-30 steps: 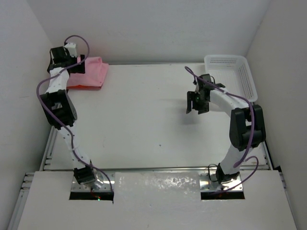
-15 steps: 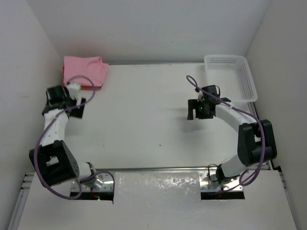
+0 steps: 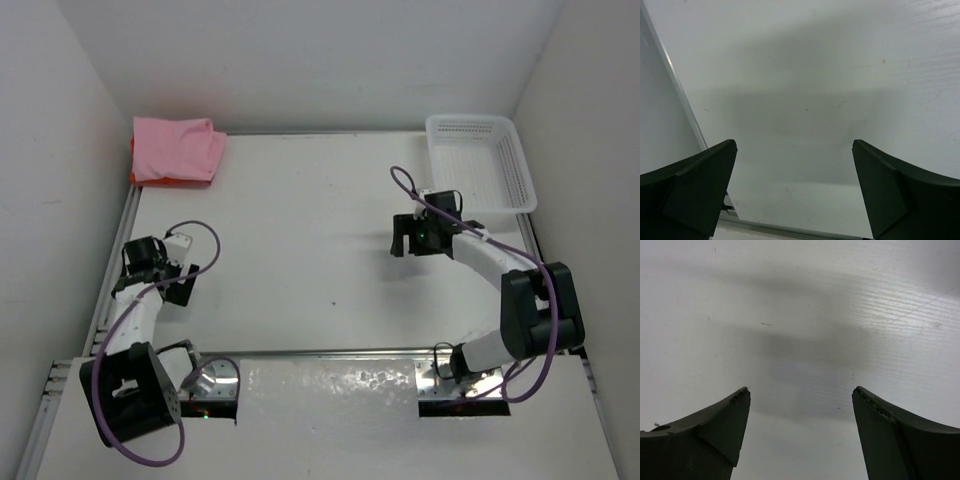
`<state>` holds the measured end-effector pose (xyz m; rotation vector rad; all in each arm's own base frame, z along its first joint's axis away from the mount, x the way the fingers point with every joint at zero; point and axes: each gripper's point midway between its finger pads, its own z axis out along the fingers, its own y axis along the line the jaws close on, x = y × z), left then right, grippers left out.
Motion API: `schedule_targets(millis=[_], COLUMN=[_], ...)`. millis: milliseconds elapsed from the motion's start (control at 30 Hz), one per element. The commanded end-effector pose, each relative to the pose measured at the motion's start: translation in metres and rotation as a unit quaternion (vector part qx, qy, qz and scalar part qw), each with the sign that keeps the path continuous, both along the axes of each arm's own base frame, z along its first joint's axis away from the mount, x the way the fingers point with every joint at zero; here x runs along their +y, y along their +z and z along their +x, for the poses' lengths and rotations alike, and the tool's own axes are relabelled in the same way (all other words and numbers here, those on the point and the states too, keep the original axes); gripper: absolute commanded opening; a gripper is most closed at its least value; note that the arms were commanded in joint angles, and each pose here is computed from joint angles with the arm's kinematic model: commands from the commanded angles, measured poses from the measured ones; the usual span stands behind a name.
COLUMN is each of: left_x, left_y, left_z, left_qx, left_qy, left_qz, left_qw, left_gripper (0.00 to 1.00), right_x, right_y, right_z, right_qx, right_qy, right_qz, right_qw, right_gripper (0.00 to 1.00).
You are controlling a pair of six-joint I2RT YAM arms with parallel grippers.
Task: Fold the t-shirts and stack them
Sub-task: Put the neatly folded tshirt into the corner of the board with the left arm
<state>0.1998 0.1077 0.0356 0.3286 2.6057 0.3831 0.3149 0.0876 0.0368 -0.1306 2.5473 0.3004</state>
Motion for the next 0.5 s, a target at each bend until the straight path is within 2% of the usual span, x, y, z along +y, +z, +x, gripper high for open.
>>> schedule_targets(millis=[0,467], left_x=[-0.002,-0.002], left_y=[-0.006,-0.021], left_z=[0.001,-0.014], left_qx=[-0.016,0.000], left_qy=[0.001,0.002], left_qz=[-0.004,0.005], left_qw=[1.000,1.000], left_gripper=[1.00,1.00], right_x=[0.004,0.008], right_y=[0.015,0.017], right_z=[0.014,0.009], right_qx=[-0.048,-0.068], right_qy=[0.003,0.005], right_qz=[0.016,0.029], right_qw=[0.999,0.997], right_gripper=[0.80,0.80])
